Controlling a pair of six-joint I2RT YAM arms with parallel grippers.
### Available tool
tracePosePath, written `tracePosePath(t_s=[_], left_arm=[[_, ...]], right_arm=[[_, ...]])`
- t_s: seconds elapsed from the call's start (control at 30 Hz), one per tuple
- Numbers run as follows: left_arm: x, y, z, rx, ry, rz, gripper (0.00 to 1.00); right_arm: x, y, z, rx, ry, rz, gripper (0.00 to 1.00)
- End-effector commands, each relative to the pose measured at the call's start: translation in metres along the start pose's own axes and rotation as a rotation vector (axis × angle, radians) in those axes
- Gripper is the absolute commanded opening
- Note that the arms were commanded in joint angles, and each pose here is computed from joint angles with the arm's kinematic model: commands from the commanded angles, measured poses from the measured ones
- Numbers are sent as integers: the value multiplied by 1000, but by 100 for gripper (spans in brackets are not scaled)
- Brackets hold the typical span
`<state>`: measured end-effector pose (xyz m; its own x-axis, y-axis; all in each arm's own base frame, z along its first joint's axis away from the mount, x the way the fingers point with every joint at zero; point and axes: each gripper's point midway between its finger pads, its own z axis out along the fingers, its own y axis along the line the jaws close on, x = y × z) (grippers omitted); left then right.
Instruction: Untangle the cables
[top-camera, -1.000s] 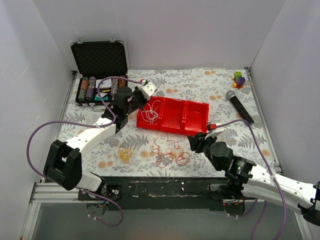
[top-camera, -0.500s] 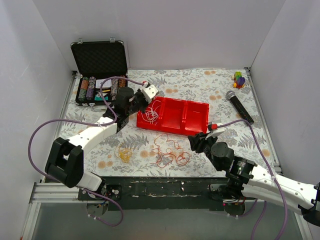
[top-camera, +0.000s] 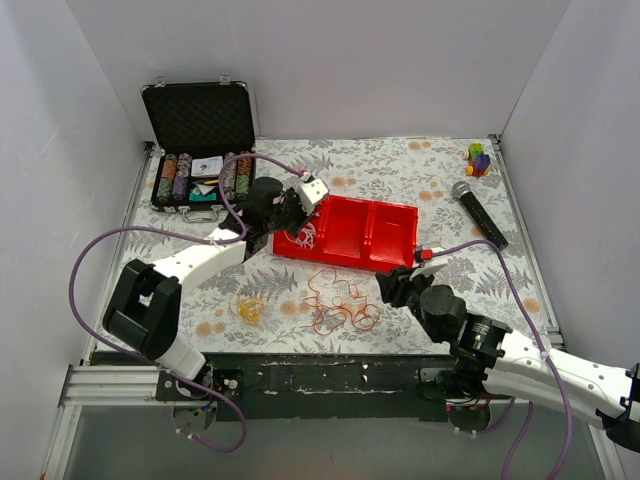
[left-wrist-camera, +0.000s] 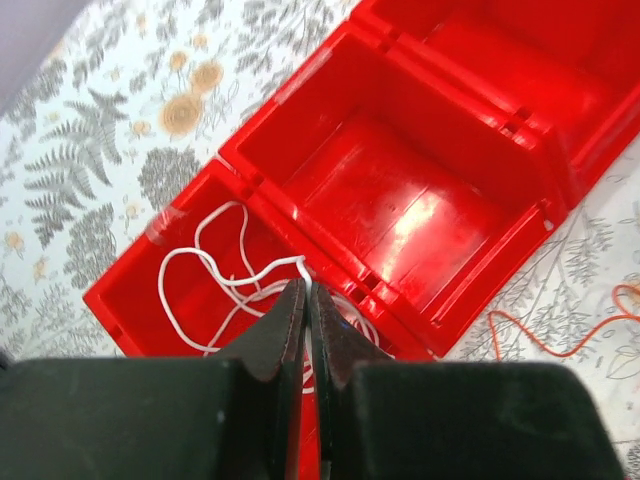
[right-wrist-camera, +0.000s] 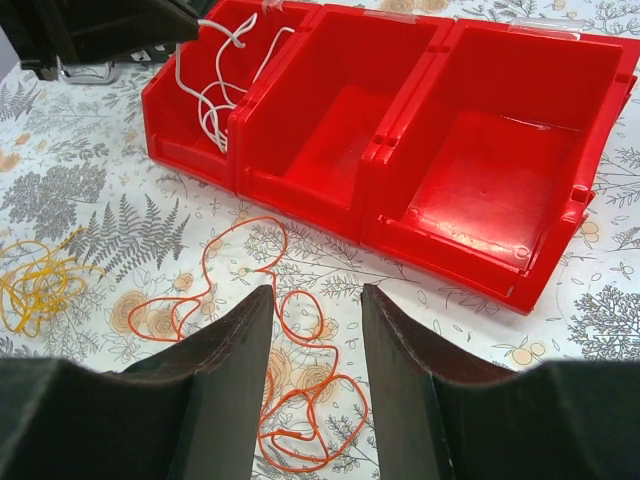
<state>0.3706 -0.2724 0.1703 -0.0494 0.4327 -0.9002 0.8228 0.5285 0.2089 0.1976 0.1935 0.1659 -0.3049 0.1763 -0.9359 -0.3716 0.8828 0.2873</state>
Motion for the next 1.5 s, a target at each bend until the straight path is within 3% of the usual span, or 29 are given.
tracePosePath(t_s=[0.0, 0.1, 0.33, 0.43, 0.53, 0.67, 0.8, 1.0, 1.47], left_arm=[[49, 15, 5, -54, 187, -66, 4], [53, 24, 3, -73, 188, -66, 9], [0, 22, -26, -55, 87, -36, 66], [-24, 17, -51, -45, 47, -12, 78], [-35, 0, -81, 3, 50, -1, 84], [-1, -41, -122, 141, 149, 66, 84], [59, -76, -148, 256, 296, 88, 79], [120, -98, -155, 340, 441, 92, 58], [159, -94, -118, 372, 525, 54, 64]], right_arm=[[-12, 5, 1, -5, -43, 38, 49], [-12, 7, 2, -13, -41, 39, 49], [-13, 10, 3, -25, -37, 35, 49], [-14, 13, 3, -36, -39, 39, 50], [-13, 15, 4, -43, -33, 36, 50], [-12, 21, 5, -71, -24, 29, 51], [-10, 28, 8, -92, -4, 15, 53], [-10, 33, 9, -109, 1, 16, 54], [-7, 31, 9, -107, 7, 6, 55]])
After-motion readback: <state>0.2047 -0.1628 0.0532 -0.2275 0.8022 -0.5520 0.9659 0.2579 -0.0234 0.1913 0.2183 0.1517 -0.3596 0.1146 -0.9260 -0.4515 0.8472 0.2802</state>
